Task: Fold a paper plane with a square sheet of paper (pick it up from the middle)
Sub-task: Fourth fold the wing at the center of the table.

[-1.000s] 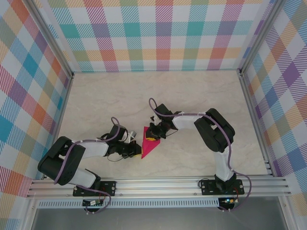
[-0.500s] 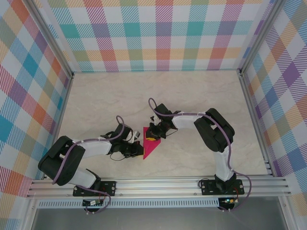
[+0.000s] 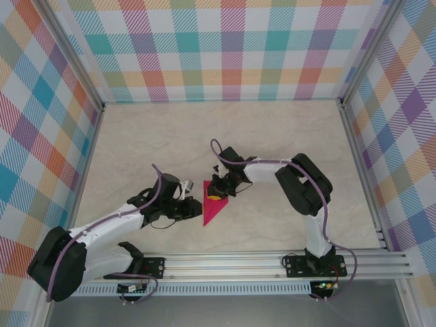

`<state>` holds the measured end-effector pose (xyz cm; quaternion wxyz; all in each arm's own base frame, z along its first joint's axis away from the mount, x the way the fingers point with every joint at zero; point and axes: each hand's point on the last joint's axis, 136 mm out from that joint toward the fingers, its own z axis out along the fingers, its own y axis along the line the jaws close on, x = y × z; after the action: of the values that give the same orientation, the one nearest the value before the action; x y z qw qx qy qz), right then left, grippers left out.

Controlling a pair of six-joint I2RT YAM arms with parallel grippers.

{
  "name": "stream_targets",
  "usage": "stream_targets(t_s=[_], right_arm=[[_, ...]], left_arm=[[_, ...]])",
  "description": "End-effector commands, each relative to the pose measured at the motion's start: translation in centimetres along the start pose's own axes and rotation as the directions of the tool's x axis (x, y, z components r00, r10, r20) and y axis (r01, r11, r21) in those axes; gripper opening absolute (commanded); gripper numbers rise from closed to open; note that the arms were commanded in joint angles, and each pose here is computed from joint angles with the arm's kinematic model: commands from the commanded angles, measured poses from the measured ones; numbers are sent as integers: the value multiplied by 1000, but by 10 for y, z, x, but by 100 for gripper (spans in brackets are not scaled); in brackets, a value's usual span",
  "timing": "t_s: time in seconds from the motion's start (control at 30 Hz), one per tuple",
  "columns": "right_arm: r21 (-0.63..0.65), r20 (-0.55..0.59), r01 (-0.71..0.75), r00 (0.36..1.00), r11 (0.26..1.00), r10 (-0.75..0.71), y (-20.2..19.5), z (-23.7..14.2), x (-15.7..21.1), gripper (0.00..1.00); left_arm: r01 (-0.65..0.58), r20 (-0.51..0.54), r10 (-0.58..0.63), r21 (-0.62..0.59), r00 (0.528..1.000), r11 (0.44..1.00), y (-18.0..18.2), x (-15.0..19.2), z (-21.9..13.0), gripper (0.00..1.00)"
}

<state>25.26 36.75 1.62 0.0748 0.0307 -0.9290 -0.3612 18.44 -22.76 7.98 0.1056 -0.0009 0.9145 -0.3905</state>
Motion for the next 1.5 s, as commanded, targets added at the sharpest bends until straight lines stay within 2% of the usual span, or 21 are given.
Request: stream_targets(t_s=[0.0,0.2,0.57,0.77,1.13,1.23,1.47], right_arm=[[147,-40,-75,996,986,81,-50,17,12,11],[151,-39,-80,995,985,87,-53,16,14,11],[148,-43,-81,995,986,88,-52,18,13,11],[160,-45,-85,995,983,94,-56,19,14,11],[165,-49,-91,994,982,100,-58,20,15,11],[166,-50,-92,994,982,101,-59,20,16,11],[168,-50,-94,993,981,103,-59,20,16,11]], left_arm=[[38,36,-40,62,999,997,-16,-15,7,15],[91,24,-94,101,995,991,-13,-26,35,12],[160,-66,-160,-11,985,987,35,2,61,11],[188,-114,-195,-70,974,980,59,31,56,12],[112,-224,-116,-31,968,993,45,58,41,15],[84,-166,-88,-29,982,996,36,47,30,14],[7,3,-8,63,1000,998,-11,10,-2,17]])
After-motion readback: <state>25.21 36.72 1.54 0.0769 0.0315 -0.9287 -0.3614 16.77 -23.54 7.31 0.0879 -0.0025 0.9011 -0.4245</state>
